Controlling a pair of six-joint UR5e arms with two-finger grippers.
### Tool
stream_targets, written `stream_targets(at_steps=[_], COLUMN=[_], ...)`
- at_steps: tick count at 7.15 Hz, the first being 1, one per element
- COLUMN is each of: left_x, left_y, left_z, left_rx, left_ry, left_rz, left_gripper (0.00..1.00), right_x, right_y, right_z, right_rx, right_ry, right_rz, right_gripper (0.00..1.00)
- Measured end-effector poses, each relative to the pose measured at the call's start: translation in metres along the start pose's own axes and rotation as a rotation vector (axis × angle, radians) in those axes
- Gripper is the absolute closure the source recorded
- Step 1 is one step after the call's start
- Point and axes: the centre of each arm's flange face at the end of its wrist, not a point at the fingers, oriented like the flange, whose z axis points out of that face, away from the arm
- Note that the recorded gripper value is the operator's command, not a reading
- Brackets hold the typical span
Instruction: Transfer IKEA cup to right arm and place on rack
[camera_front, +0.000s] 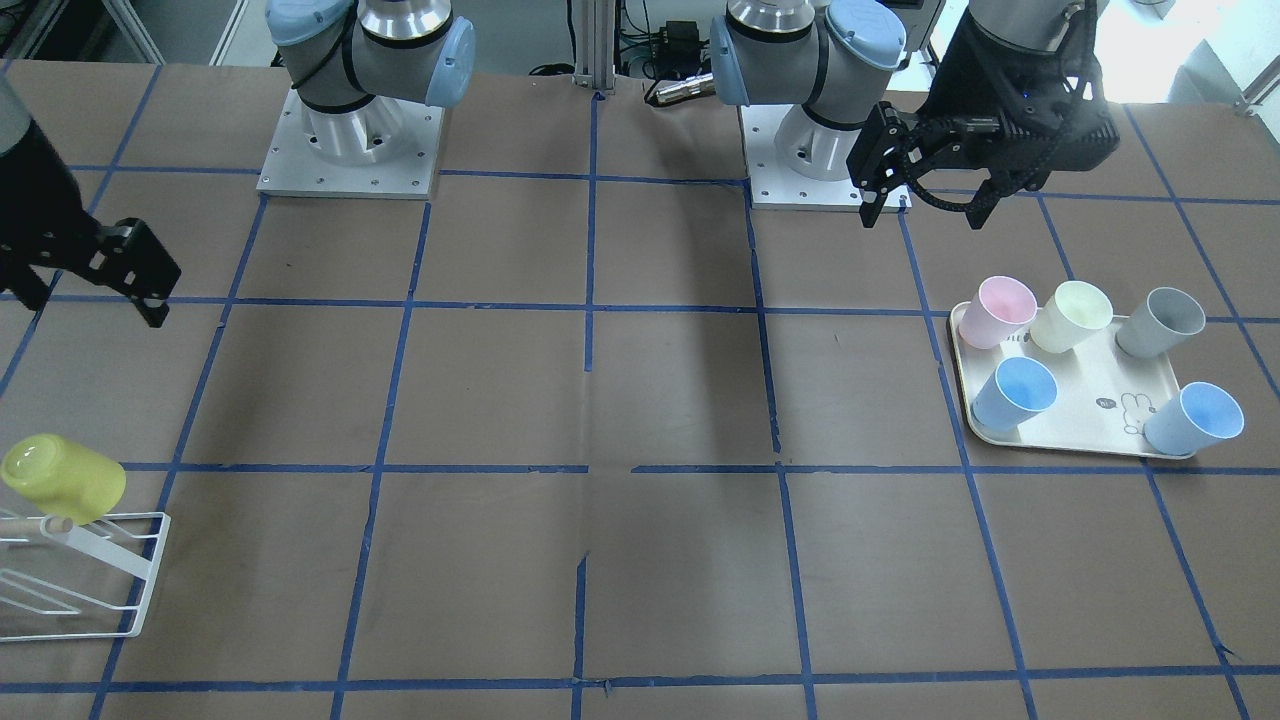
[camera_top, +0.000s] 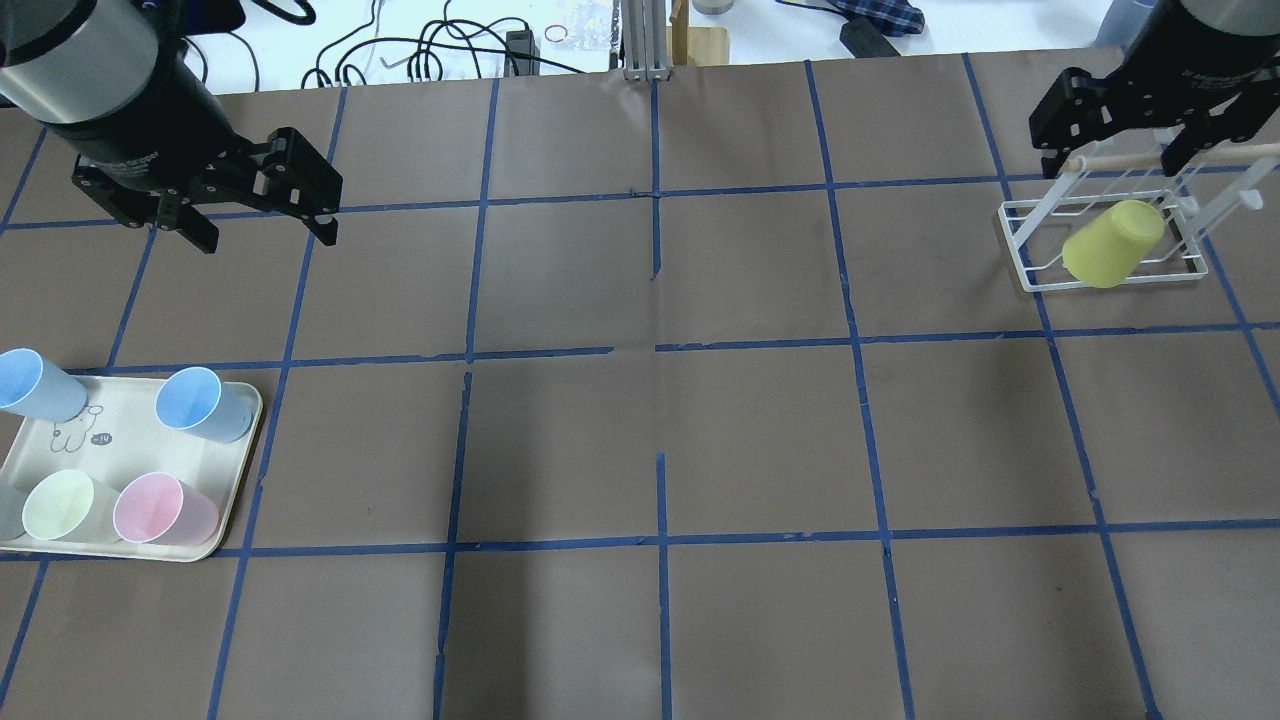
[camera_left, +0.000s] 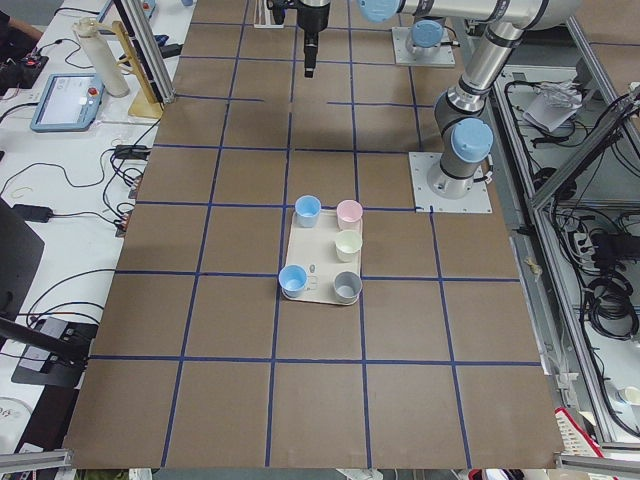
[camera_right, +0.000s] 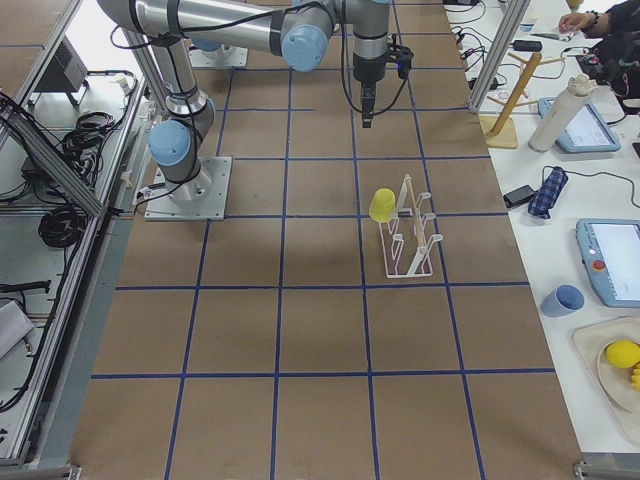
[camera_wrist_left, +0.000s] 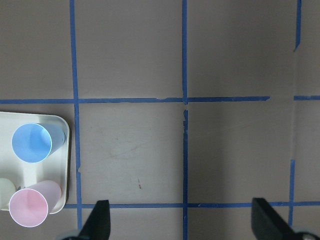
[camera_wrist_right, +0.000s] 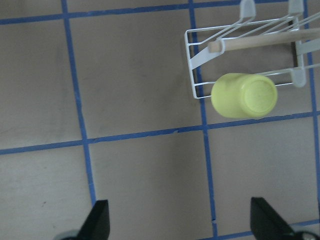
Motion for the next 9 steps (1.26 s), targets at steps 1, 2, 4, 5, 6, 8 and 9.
stream_targets(at_steps=[1, 2, 4, 5, 6, 8, 9], left_x=[0.0, 0.001, 0.001, 0.001, 0.001, 0.001, 0.001], left_y=[0.0, 0.0, 0.001, 0.001, 0.001, 0.001, 0.001], left_z=[-0.001, -0.002, -0.005, -0.006, -0.006, -0.006, -0.005], left_rx=[0.003, 0.006, 0.014, 0.017, 0.019, 0.018, 0.017], left_ry=[0.002, 0.003, 0.003, 0.003, 0.003, 0.004, 0.004], left_rz=[-0.003, -0.005, -0.007, -0.007, -0.007, -0.007, -0.007], left_gripper=[0.0, 0.0, 0.0, 0.0, 0.0, 0.0, 0.0], right_x=[-0.02, -0.04, -0.069, -0.075, -0.077, -0.078, -0.078], right_y=[0.01, 0.02, 0.035, 0.04, 0.043, 0.045, 0.044], right_z=[-0.006, -0.013, -0.035, -0.043, -0.052, -0.063, -0.066], right_rx=[-0.025, -0.056, -0.126, -0.141, -0.128, -0.07, -0.046], right_ry=[-0.038, -0.06, -0.07, -0.076, -0.083, -0.089, -0.087], right_rz=[-0.019, -0.049, -0.107, -0.119, -0.124, -0.126, -0.125], right_gripper=[0.0, 0.0, 0.0, 0.0, 0.0, 0.0, 0.0])
